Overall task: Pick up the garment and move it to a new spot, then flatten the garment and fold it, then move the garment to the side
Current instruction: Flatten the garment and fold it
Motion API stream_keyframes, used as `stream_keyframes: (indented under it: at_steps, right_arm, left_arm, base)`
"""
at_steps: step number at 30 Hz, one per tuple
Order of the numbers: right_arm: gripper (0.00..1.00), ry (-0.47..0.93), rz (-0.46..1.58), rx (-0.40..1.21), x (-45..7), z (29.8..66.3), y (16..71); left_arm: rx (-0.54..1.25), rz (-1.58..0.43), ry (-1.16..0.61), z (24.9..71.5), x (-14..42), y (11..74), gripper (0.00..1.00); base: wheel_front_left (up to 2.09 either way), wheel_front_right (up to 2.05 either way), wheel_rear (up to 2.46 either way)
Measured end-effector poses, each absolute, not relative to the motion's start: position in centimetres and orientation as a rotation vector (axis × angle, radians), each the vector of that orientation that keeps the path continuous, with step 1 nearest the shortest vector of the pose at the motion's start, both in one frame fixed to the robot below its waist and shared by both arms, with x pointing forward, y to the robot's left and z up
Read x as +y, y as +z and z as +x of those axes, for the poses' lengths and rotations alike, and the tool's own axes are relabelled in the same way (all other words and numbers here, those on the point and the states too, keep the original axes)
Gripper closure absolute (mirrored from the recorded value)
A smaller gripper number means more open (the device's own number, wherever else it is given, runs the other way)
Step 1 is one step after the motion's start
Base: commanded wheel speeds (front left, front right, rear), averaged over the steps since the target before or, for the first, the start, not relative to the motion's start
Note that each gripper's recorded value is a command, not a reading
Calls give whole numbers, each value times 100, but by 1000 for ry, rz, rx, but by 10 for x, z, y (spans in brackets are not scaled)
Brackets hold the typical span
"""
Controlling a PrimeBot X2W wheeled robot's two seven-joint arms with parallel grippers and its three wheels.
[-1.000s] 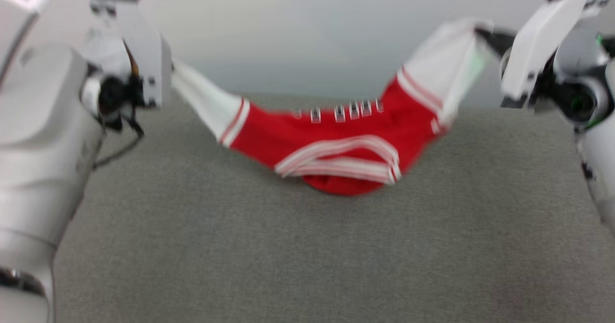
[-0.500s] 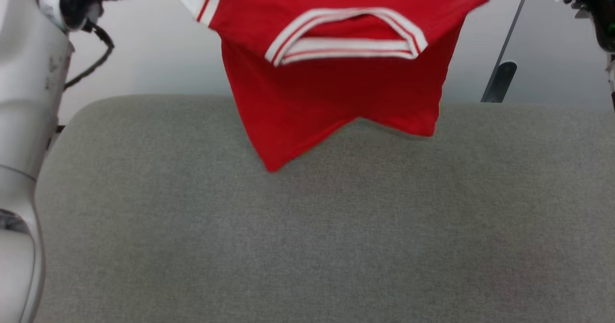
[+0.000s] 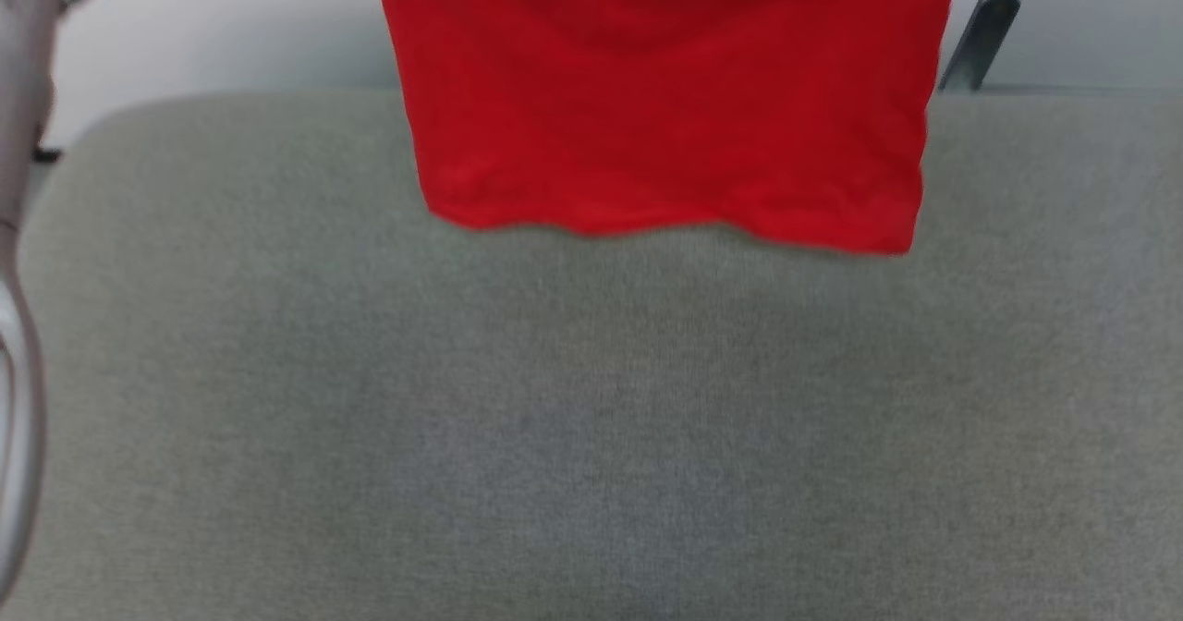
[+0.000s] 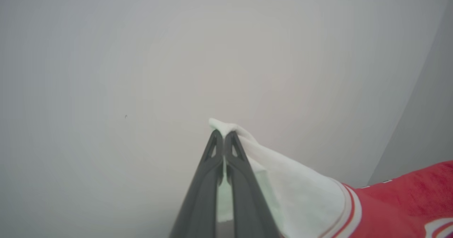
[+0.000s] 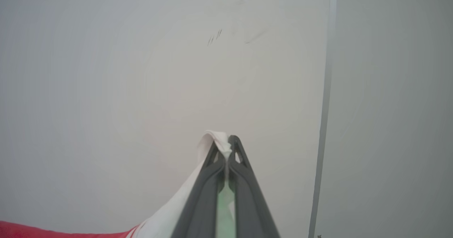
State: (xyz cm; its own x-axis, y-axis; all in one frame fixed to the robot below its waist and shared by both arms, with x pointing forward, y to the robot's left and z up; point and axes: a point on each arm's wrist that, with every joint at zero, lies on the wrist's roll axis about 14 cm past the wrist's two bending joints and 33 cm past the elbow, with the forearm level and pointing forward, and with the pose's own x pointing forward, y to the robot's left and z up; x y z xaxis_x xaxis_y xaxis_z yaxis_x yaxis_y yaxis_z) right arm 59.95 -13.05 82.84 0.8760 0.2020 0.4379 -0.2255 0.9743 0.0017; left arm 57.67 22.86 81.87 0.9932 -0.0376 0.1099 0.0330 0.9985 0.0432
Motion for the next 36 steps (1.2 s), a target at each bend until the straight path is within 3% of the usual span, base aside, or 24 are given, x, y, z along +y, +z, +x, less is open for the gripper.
stream_keyframes:
  at_steps: [7,11,15,24,29,36]
  right_arm:
    - [100,176,3,-529,-148,646,826]
    - [100,116,-27,-654,-173,662,840]
    - [100,79,-49,-652,-176,691,800]
    - [100,80,-41,-432,-157,750,650]
    - [100,122,0,-341,-137,757,609]
    - [100,179,40,-191,-120,740,573]
  left_arm:
    - [-283,42,-78,629,208,834,100]
    - [-428,40,-126,655,192,846,100]
    - [-436,5,-138,690,189,815,100]
    - [-191,-49,-111,745,201,657,100]
    - [-42,-32,-81,739,216,607,100]
    - [195,-8,-71,700,224,557,100]
  base:
    - [0,0,0]
    - [0,0,0]
    - [0,0,0]
    - [0,0,0]
    - [0,0,0]
    - [0,0,0]
